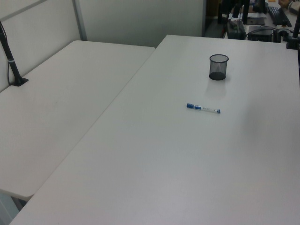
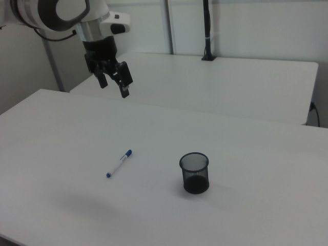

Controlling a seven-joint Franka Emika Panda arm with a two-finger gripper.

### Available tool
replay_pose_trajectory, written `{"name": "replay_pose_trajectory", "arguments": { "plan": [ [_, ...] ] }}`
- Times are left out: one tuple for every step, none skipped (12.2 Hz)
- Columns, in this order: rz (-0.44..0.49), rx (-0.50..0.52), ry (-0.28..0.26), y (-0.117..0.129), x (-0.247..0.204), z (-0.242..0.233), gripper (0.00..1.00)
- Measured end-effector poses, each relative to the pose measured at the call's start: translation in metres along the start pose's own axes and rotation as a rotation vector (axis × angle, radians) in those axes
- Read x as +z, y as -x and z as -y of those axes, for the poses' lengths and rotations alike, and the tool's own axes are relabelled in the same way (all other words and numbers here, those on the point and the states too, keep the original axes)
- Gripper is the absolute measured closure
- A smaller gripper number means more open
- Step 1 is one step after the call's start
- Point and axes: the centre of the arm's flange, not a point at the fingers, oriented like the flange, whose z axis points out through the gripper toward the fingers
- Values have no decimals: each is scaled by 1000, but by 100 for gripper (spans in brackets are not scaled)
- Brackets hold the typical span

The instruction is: Remove the marker

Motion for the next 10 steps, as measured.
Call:
{"name": "replay_pose_trajectory", "arguments": {
  "plan": [
    [0, -19, 0, 0, 0, -2, 0],
    [-10, -37, -1, -1, 0, 1, 0],
    [-35, -50, -3, -4, 0, 9, 0],
    [-49, -59, -5, -7, 3, 20, 0],
    [-47, -62, -5, -8, 8, 31, 0],
    [-41, -69, -5, -7, 13, 41, 0],
    [-36, -73, -5, -7, 15, 47, 0],
    [-34, -75, -2, -7, 17, 48, 0],
    [-33, -76, 5, -7, 18, 47, 0],
    [-33, -77, 13, -8, 18, 46, 0]
  ]
}}
